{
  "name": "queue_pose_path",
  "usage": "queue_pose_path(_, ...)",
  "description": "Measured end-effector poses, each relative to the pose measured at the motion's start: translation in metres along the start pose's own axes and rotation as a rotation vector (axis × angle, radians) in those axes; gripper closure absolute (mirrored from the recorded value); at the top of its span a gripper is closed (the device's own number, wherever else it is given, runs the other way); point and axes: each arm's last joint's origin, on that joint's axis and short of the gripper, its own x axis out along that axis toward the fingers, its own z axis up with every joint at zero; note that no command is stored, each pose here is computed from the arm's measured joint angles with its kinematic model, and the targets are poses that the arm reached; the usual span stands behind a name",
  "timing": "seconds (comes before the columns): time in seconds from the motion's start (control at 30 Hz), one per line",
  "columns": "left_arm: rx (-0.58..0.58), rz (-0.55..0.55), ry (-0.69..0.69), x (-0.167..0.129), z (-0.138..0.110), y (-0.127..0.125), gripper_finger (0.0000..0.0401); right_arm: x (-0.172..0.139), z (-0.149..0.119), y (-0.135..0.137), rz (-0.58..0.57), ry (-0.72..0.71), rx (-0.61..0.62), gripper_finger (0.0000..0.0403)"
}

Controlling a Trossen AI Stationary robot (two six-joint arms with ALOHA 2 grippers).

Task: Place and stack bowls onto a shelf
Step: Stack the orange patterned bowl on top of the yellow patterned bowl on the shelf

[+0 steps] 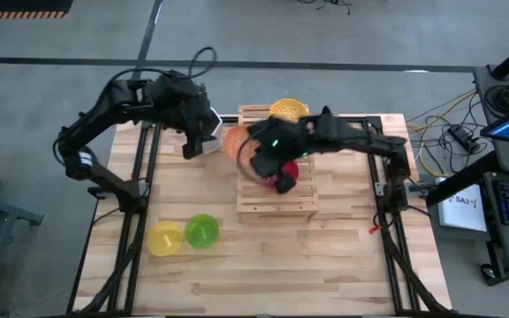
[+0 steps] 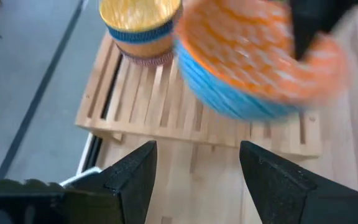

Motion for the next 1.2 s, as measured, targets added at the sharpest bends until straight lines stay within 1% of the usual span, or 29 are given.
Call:
queue_pose_path(0.13, -0.005, 0.012, -0.074, -0.018, -0.003, 0.0, 0.0188, -0.028, -0.026, -0.023, -0.073, 0.036, 0.151, 0.039)
queue_pose_path(0.3, -0.012, 0.021, -0.129, -0.033, -0.006, -0.001, 0.0188, -0.049, -0.071, -0.051, -0.119, 0.149, 0.372, 0.039)
queue_pose_path(0.37, -0.014, 0.023, -0.141, -0.038, -0.008, -0.001, 0.0188, -0.053, -0.087, -0.058, -0.102, 0.184, 0.45, 0.039)
queue_pose_path(0.43, -0.018, 0.023, -0.148, -0.04, -0.009, -0.001, 0.0188, -0.057, -0.099, -0.063, -0.059, 0.183, 0.501, 0.039)
queue_pose_path(0.5, -0.021, 0.024, -0.151, -0.042, -0.009, -0.001, 0.0188, -0.058, -0.104, -0.066, -0.035, 0.166, 0.522, 0.039)
queue_pose_path(0.67, -0.021, 0.024, -0.153, -0.043, -0.01, -0.002, 0.0188, -0.057, -0.104, -0.066, 0.013, 0.133, 0.522, 0.039)
queue_pose_path(0.9, -0.021, 0.022, -0.14, -0.039, -0.01, -0.002, 0.0188, -0.05, -0.108, -0.062, 0.035, 0.183, 0.56, 0.039)
queue_pose_path(1.13, -0.024, 0.018, -0.124, -0.034, -0.011, -0.002, 0.0188, -0.038, -0.114, -0.06, 0.062, 0.219, 0.569, 0.039)
queue_pose_path(1.2, -0.025, 0.017, -0.118, -0.033, -0.012, -0.002, 0.0188, -0.035, -0.116, -0.06, 0.049, 0.241, 0.572, 0.039)
